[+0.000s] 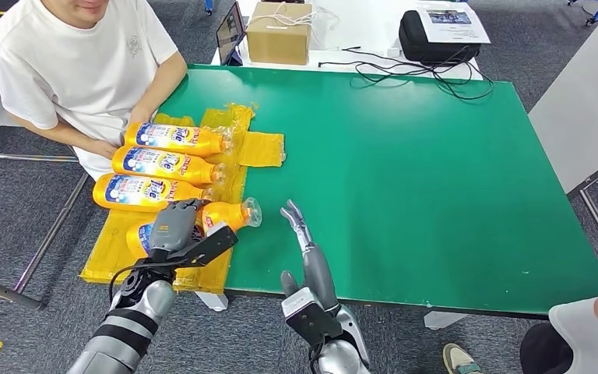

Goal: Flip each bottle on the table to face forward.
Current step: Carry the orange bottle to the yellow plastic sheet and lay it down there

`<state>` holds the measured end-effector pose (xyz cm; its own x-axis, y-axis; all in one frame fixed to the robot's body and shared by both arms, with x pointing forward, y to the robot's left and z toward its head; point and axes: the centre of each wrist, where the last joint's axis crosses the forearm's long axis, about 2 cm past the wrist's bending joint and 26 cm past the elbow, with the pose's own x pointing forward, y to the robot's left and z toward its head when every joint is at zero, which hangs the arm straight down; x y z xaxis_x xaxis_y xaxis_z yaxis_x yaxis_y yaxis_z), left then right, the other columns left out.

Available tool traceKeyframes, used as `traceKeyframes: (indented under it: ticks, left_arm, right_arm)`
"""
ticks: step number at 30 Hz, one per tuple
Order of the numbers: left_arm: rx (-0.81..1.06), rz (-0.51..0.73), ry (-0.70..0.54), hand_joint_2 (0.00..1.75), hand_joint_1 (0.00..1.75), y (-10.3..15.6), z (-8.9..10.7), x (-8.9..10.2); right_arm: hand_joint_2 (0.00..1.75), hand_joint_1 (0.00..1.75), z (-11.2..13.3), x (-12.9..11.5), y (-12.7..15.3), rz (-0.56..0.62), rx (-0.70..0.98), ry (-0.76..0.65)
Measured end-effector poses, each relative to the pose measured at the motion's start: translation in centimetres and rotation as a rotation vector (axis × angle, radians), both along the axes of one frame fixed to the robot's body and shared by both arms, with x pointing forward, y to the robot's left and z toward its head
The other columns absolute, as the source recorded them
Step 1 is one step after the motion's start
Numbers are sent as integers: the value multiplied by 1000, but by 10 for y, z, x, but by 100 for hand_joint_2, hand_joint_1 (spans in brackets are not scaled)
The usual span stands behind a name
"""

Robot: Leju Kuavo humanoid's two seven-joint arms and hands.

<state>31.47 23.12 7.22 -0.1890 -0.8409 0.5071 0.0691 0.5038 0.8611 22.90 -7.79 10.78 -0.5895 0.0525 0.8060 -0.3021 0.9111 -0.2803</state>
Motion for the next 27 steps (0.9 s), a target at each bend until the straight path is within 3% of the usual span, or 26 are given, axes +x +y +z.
traceKeyframes:
  ticks: [6, 7, 10, 11, 12, 21, 27]
  left_arm:
    - [63, -45, 61, 175, 174, 9, -3, 7]
    - [67, -47, 65, 175, 158, 10, -3, 8]
    - [79, -67, 82, 175, 34, 13, -3, 10]
    - [88, -76, 90, 175, 7, 14, -3, 12]
    - [101, -84, 99, 175, 0, 15, -3, 12]
    - [155, -157, 165, 175, 0, 27, -7, 17]
    - [171, -175, 146, 175, 0, 29, -7, 17]
  right_arm:
    - [0, 0, 1, 0, 1, 5, 28, 17]
    - [0, 0, 1, 1, 1, 4, 30, 18]
    - [0, 0, 1, 1, 1, 3, 37, 22]
    - [0, 0, 2, 1, 1, 3, 41, 24]
    - [0, 0, 2, 1, 1, 3, 46, 27]
    - [0, 0, 2, 2, 2, 9, 73, 34]
    - [0, 0, 2, 3, 0, 3, 75, 37]
